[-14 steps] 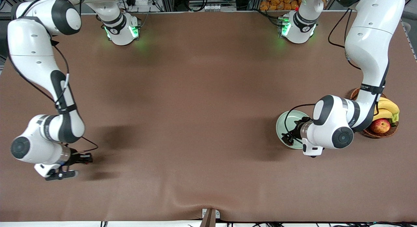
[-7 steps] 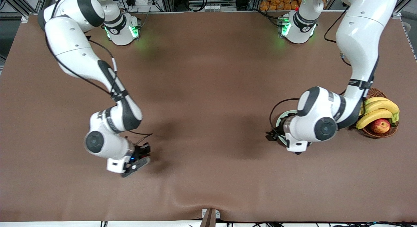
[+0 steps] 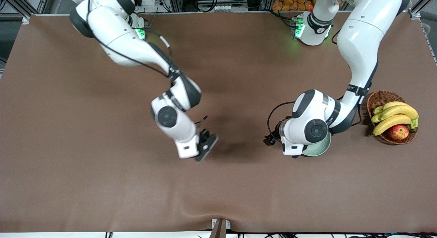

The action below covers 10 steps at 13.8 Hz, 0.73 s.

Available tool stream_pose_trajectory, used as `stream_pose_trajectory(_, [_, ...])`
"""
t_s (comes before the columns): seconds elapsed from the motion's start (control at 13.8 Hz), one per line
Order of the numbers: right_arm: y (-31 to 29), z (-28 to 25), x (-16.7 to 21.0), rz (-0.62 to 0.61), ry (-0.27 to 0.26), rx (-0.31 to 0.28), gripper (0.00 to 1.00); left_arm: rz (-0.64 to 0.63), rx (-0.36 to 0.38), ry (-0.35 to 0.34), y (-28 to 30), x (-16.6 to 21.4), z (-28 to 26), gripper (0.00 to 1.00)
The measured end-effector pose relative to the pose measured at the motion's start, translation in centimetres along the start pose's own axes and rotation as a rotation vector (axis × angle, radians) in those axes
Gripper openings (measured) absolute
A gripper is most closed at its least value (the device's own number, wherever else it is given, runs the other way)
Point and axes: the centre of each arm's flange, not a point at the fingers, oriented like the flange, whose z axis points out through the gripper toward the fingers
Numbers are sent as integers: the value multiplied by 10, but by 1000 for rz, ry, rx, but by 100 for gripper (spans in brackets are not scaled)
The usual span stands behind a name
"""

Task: Collect all strawberries into plate
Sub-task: 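Carry the third strawberry toward the left gripper, which reaches for it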

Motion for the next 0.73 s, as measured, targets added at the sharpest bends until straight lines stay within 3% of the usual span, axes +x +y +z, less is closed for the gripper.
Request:
stream_pose_trajectory(0.22, [-40,18,12,-51,26,4,33,-32,-18,6,2,3,1,100])
stream_pose_trajectory(0.65, [-64,69,-1,-78,5,13,33,-56,-26,5,3,3,9,100])
stream_pose_trajectory(0.73, [-66,71,-1,-85,3,5,39,-58,-27,4,4,1,11,100])
